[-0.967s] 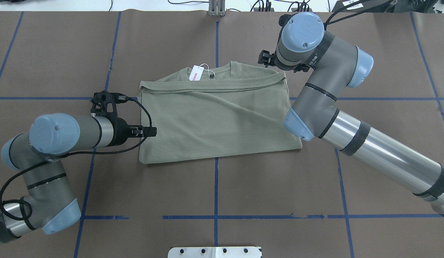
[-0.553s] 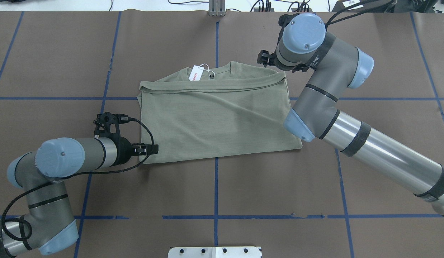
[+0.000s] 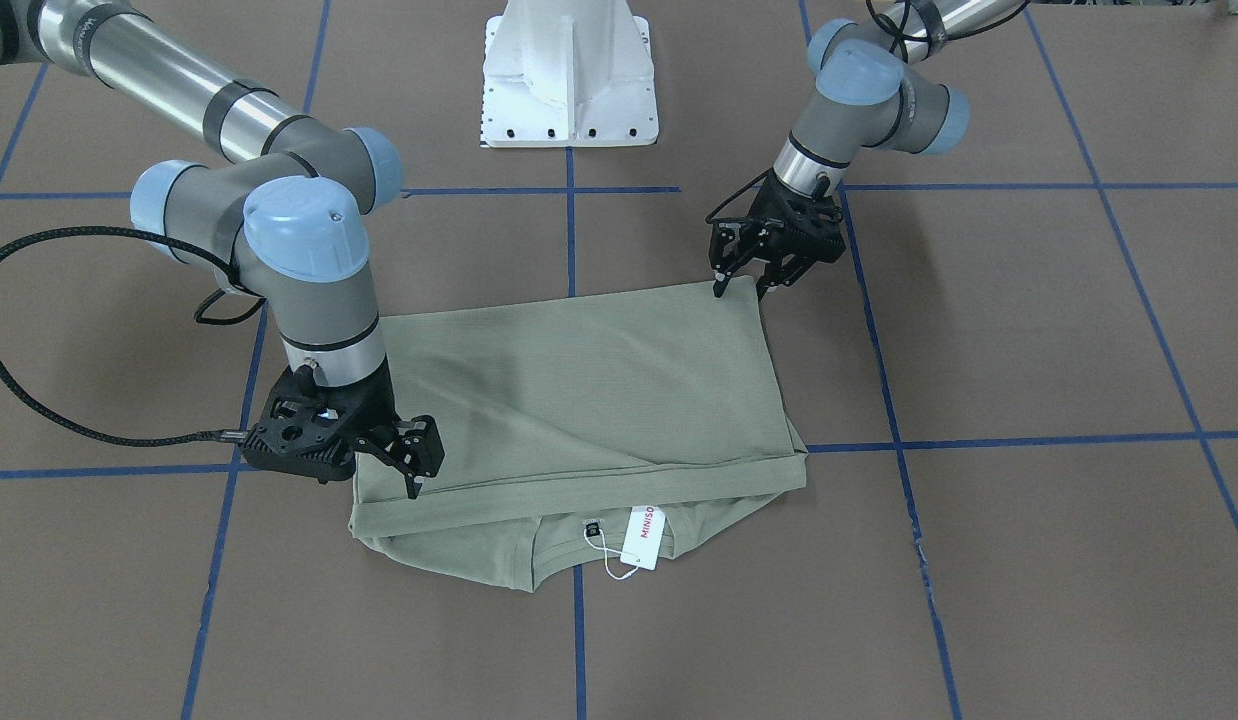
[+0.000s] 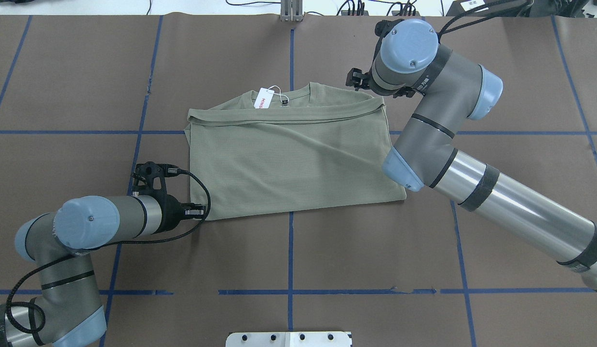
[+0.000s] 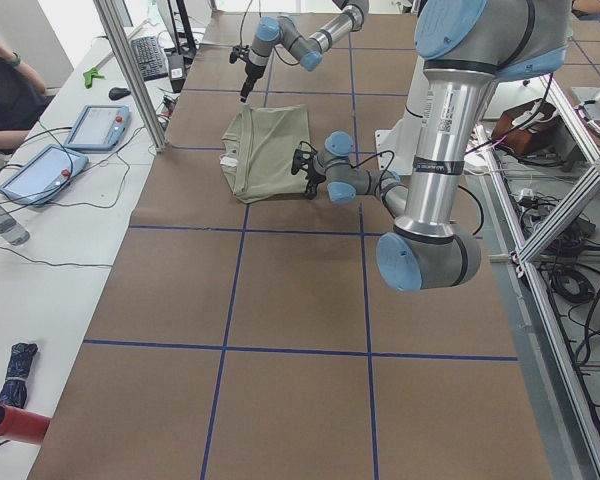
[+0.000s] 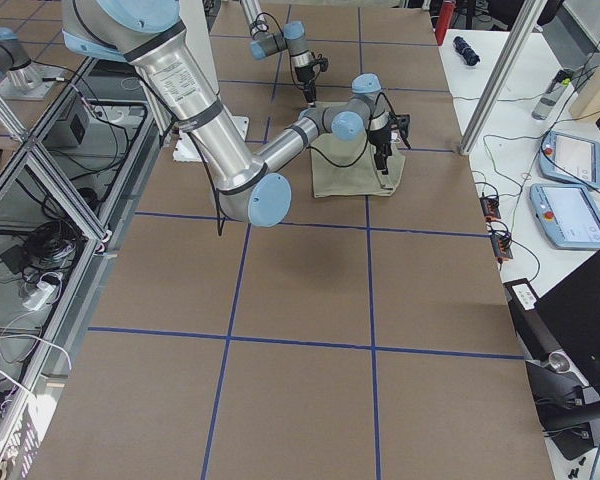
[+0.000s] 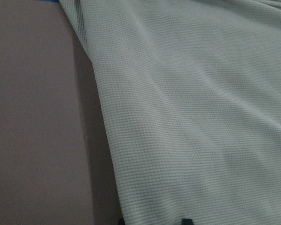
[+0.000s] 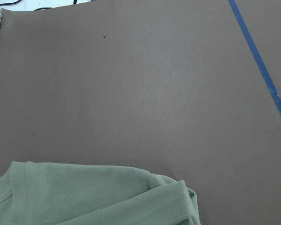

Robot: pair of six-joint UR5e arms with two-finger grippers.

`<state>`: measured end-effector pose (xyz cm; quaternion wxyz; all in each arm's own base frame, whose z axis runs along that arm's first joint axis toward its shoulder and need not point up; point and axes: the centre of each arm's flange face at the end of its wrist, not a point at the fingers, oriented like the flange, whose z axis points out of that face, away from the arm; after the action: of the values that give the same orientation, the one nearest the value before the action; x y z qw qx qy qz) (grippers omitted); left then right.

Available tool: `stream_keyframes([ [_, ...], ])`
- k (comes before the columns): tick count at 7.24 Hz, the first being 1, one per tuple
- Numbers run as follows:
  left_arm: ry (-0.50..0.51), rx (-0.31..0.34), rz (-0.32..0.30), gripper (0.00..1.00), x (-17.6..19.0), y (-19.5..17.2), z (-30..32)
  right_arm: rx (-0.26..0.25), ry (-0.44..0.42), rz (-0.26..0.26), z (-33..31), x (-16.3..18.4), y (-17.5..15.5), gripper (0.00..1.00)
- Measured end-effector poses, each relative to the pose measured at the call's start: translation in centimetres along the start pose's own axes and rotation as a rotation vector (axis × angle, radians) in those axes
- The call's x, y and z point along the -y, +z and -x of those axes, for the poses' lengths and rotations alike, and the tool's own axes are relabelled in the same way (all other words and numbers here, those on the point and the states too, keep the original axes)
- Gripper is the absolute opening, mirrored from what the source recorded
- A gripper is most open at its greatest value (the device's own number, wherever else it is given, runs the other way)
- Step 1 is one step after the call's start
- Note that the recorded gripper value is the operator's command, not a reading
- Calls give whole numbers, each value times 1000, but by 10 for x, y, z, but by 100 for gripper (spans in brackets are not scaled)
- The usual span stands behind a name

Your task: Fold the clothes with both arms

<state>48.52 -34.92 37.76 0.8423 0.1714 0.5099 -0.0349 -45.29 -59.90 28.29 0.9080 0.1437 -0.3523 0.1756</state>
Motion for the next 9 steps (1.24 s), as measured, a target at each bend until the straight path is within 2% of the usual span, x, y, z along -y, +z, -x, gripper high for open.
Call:
stream_keyframes([
  [3,9,15,2,0,-3,-12,18,-1,-2,1,0,-1,1,100],
  [5,87,65,-50,0,31,-21,49,-4,-5,1,-1,-1,2,100],
  [7,182,188,-158,0,126,-18,102,-3,-2,2,-1,-2,2,100],
  [9,242,323,-227,0,250,13,131,6,1,2,2,-3,1,100],
])
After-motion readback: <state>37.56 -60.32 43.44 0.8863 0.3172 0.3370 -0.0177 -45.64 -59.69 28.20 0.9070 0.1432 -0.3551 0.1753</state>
